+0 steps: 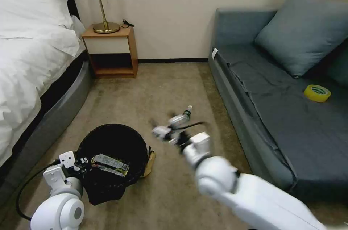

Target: Pick up the trash bin, then pick up the garbage on the floor and place it into the trash bin.

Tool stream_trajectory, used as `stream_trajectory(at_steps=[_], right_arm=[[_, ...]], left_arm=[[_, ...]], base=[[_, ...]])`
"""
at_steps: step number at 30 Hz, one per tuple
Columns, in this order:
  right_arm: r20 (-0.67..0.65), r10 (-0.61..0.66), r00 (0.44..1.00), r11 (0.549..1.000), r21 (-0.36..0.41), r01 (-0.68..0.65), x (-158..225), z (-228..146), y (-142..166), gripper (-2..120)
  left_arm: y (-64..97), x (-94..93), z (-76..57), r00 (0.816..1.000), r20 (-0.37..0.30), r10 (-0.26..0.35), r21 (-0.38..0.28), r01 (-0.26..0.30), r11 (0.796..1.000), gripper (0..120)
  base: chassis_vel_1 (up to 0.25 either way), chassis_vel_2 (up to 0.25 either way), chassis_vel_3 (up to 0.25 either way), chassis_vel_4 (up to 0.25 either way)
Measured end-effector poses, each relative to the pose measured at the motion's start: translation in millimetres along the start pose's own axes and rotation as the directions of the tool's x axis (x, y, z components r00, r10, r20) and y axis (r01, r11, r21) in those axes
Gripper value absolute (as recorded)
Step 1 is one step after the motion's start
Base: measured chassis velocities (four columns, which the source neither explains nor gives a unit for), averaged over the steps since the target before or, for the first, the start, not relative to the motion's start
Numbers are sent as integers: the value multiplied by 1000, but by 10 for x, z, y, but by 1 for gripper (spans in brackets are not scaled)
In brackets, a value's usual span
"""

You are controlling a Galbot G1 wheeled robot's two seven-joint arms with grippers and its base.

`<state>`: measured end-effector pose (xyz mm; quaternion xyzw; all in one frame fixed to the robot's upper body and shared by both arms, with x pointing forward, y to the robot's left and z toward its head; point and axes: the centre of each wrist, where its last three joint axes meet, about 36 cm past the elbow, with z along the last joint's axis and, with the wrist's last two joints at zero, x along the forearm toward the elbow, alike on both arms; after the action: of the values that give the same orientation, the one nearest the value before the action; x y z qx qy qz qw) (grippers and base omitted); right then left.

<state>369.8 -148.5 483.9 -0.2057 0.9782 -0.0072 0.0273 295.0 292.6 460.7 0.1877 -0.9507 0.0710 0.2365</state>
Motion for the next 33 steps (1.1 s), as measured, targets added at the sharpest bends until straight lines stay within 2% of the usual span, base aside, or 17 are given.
stream_trajectory(at_steps=[2,5,8,11,14,16,21,33], right_arm=[[31,49,998,999,10,-49,90,-74,-98,99],[93,191,977,978,61,-197,424,-200,-283,100],[106,264,959,958,91,-274,611,-196,-287,100],[110,332,937,931,123,-344,896,-110,-162,100],[102,353,930,925,116,-363,993,-39,-46,100],[87,376,923,920,85,-383,1072,49,116,100],[100,399,912,913,54,-405,1094,228,309,100],[110,374,921,923,53,-381,1070,331,344,100]], left_arm=[[7,-7,-4,1000,3,-2,0,2,1000,2],[28,-21,-7,1000,6,-9,-2,9,1000,2],[33,-25,-6,1000,7,-11,-4,11,1000,2],[56,-33,-13,1000,15,-26,-9,26,1000,2],[79,-33,-19,999,21,-39,-13,39,999,2],[104,-30,-23,998,27,-51,-17,51,999,2],[131,-4,-46,998,38,-58,-16,59,998,2],[187,25,-96,996,55,-72,-9,72,997,2]], base=[[0,0,0,0],[0,0,0,0],[0,0,0,0],[0,0,0,0],[0,0,0,0],[0,0,0,0],[0,0,0,0],[-13,14,13,-16]])
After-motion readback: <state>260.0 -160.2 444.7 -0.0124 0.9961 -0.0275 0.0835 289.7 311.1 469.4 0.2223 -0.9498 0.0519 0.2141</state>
